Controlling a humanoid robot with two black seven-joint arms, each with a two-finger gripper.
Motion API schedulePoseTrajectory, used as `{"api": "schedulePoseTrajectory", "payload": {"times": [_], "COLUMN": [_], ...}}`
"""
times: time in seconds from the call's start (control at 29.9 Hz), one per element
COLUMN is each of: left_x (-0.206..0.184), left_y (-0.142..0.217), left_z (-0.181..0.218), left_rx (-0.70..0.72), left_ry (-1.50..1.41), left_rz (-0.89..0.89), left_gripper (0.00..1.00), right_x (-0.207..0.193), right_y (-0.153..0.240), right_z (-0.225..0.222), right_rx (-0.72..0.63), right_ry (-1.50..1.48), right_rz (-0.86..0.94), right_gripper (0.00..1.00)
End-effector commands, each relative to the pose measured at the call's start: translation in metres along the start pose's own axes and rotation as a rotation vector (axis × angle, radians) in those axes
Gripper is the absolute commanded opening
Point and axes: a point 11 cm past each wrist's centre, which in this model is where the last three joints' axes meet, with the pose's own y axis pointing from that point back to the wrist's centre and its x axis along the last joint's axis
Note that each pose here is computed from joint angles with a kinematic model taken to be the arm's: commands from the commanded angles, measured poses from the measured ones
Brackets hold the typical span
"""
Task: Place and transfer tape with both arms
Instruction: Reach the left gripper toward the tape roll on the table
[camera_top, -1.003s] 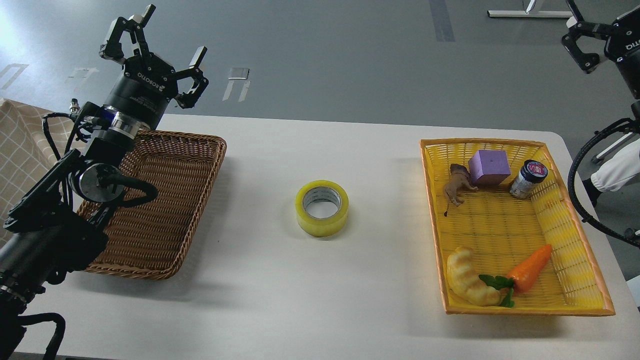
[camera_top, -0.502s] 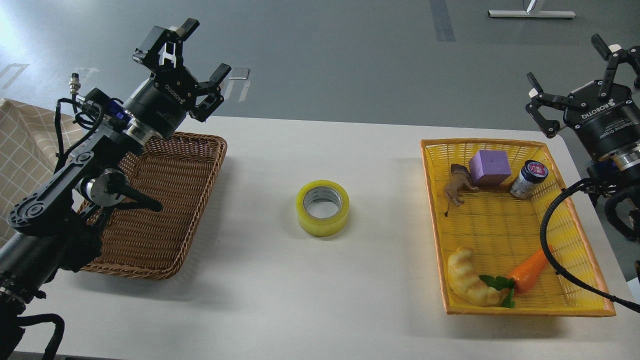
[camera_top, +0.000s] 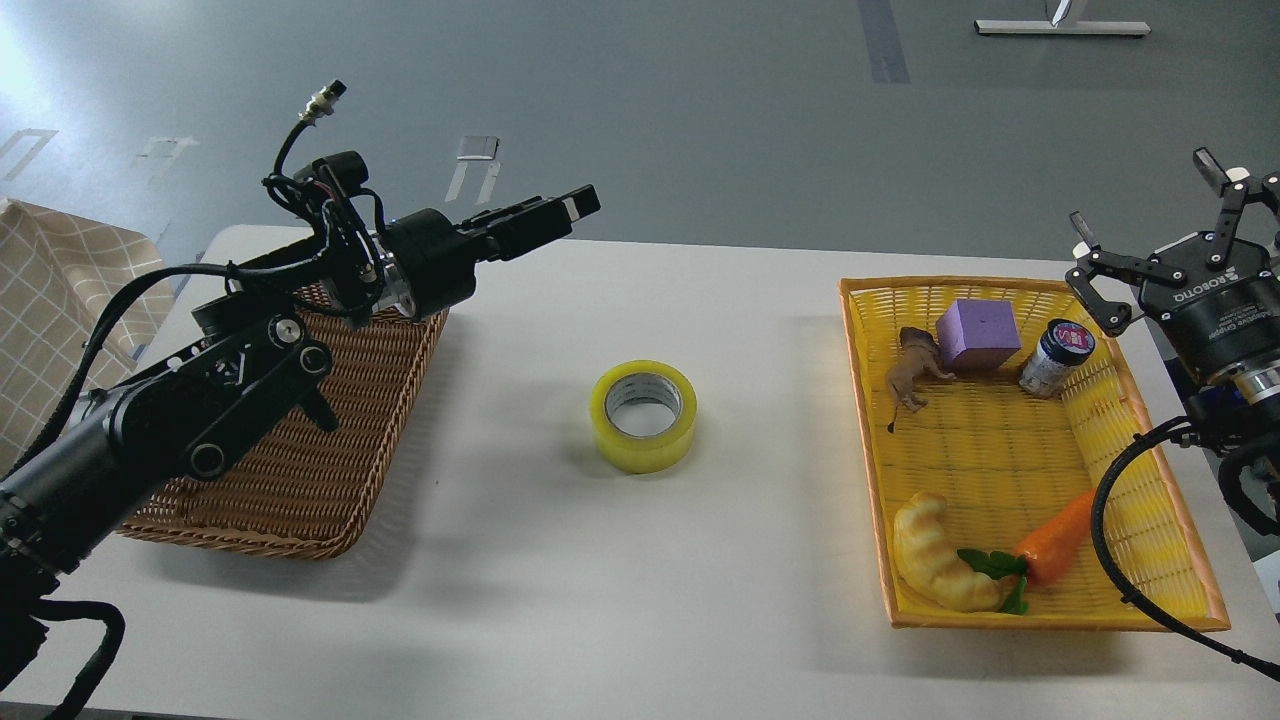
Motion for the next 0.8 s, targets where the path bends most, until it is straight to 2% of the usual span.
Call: {"api": "schedulePoseTrajectory", "payload": {"times": [0.0, 0.3, 0.57, 0.77], "left_x": [-0.008, -0.046, -0.073, -0.082], "left_y": [-0.008, -0.015, -0.016, -0.022], "left_z": [0.005, 0.005, 0.006, 0.005], "left_rx": [0.012, 0.007, 0.003, 0.022], "left_ry": [-0.203, -0.51, -0.477, -0.405], "left_rz": [-0.082, -0.402, -0.516, -0.55], "left_gripper": [0.98, 0.98, 0.98, 0.93], "right_x": [0.002, 0.005, 0.008, 0.011], "right_y": [0.002, 0.006, 0.009, 0.011], "right_z": [0.002, 0.004, 0.006, 0.014], "right_rx": [-0.003, -0.007, -0.01, -0.015], "right_ry": [-0.002, -0.005, -0.007, -0.021], "right_rz": [0.007, 0.015, 0.025, 0.032], "right_gripper": [0.99, 0.99, 0.99, 0.99]}}
